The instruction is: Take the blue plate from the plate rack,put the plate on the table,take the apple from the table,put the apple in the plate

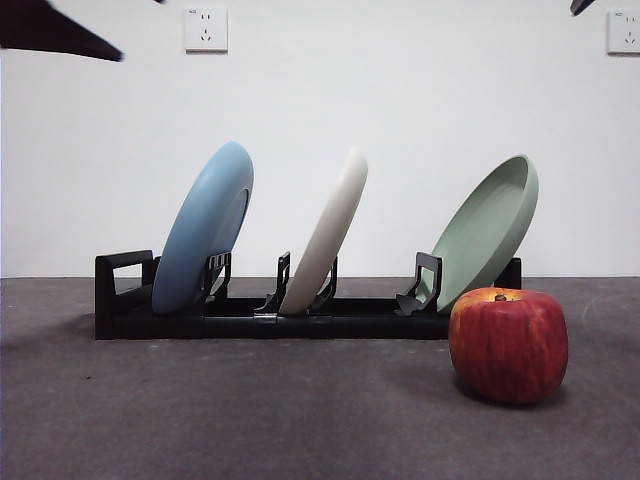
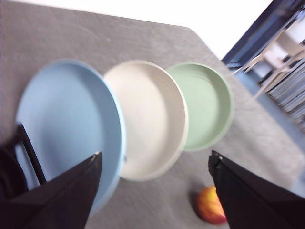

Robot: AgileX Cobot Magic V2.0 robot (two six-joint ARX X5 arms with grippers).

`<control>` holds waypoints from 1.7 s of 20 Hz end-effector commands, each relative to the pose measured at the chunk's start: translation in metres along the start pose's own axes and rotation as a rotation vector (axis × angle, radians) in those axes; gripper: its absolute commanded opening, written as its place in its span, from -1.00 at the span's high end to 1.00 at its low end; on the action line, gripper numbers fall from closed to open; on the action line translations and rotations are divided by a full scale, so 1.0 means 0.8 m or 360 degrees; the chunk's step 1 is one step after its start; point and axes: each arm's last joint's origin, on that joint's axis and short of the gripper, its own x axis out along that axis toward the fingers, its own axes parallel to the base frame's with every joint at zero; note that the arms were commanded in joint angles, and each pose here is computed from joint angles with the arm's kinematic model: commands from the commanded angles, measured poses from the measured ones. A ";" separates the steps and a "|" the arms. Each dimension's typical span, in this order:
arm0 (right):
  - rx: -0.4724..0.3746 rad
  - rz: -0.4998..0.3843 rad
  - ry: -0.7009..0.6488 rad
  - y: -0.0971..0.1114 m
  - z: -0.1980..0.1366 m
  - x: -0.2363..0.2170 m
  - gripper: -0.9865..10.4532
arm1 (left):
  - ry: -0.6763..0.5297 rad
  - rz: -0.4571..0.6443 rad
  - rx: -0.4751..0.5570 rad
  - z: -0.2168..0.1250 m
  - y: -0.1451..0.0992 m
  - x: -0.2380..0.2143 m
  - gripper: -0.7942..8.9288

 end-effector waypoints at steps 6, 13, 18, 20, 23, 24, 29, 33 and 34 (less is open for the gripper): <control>0.0016 0.0003 -0.0014 0.000 0.001 -0.001 -0.05 | 0.0205 0.0150 0.0183 0.032 0.005 0.102 0.06; 0.0018 0.0003 -0.0014 0.000 0.001 -0.001 -0.05 | 0.0398 0.0241 0.0164 0.002 0.027 0.166 0.06; 0.0026 0.0002 -0.0015 0.000 0.001 -0.001 -0.05 | 0.0498 0.0237 0.0193 -0.009 0.031 0.174 0.75; 0.0029 0.0001 -0.0016 0.000 0.001 -0.001 -0.05 | 0.0497 0.0219 0.0209 -0.008 0.029 0.174 0.85; 0.0028 0.0000 -0.0019 0.000 0.002 -0.001 -0.05 | 0.0491 0.0121 0.0198 -0.004 0.025 0.173 0.85; 0.0026 0.0001 -0.0023 0.000 0.002 -0.001 -0.05 | 0.0490 0.0097 0.0196 0.002 0.022 0.170 0.85; 0.0025 0.0001 -0.0027 0.000 0.002 -0.001 -0.05 | 0.0401 0.0066 0.0271 0.067 -0.016 0.141 0.85; 0.0025 0.0001 -0.0027 0.000 0.002 -0.001 -0.05 | 0.0358 0.0038 0.0412 0.118 -0.061 0.094 0.85; 0.0026 0.0001 -0.0027 0.000 0.002 -0.001 -0.05 | 0.0369 0.0033 0.0457 0.124 -0.073 0.079 0.85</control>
